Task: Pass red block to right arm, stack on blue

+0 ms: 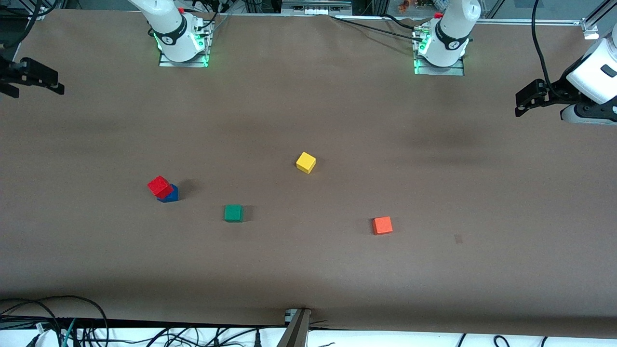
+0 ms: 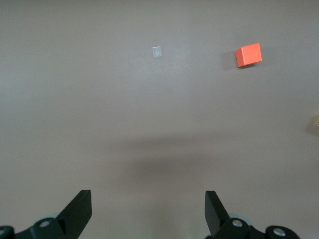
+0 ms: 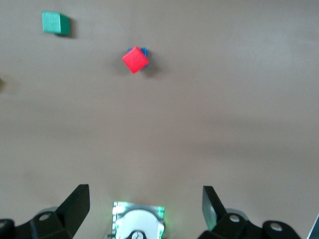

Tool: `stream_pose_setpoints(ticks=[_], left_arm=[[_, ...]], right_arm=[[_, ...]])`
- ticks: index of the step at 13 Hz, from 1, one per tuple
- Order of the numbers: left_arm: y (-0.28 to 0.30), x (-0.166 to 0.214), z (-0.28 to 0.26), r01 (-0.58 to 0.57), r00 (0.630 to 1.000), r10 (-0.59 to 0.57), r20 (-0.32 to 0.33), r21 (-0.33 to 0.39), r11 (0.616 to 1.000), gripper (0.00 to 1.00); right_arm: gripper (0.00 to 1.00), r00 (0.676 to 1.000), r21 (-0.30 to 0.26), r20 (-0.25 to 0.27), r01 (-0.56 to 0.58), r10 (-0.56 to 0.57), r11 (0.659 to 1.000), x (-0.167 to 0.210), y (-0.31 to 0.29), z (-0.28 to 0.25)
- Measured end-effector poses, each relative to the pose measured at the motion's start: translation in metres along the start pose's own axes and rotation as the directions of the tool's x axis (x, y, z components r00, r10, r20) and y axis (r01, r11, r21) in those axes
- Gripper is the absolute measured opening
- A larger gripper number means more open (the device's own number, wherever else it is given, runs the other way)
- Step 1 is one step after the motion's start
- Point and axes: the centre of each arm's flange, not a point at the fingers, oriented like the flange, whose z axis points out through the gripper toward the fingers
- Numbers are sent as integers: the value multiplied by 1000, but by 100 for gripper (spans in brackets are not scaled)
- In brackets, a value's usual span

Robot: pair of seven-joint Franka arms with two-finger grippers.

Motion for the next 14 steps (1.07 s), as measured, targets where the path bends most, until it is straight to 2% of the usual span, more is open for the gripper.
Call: stream_pose_setpoints(ticks=[3,7,14], left_arm=[[0,0,0,0,1000,0,0,0,1000,100],[-1,0,0,2,1000,-2,-3,0,1000,100],[-2,0,0,4,1000,-4,-3,0,1000,100]], right_arm=[[100,1000,2,13,10,-10,1000,-6,-6,-2],[100,998,9,64,9,-10,1000,-10,-6,6],[100,998,5,61,12,-12,1000,2,-7,7]])
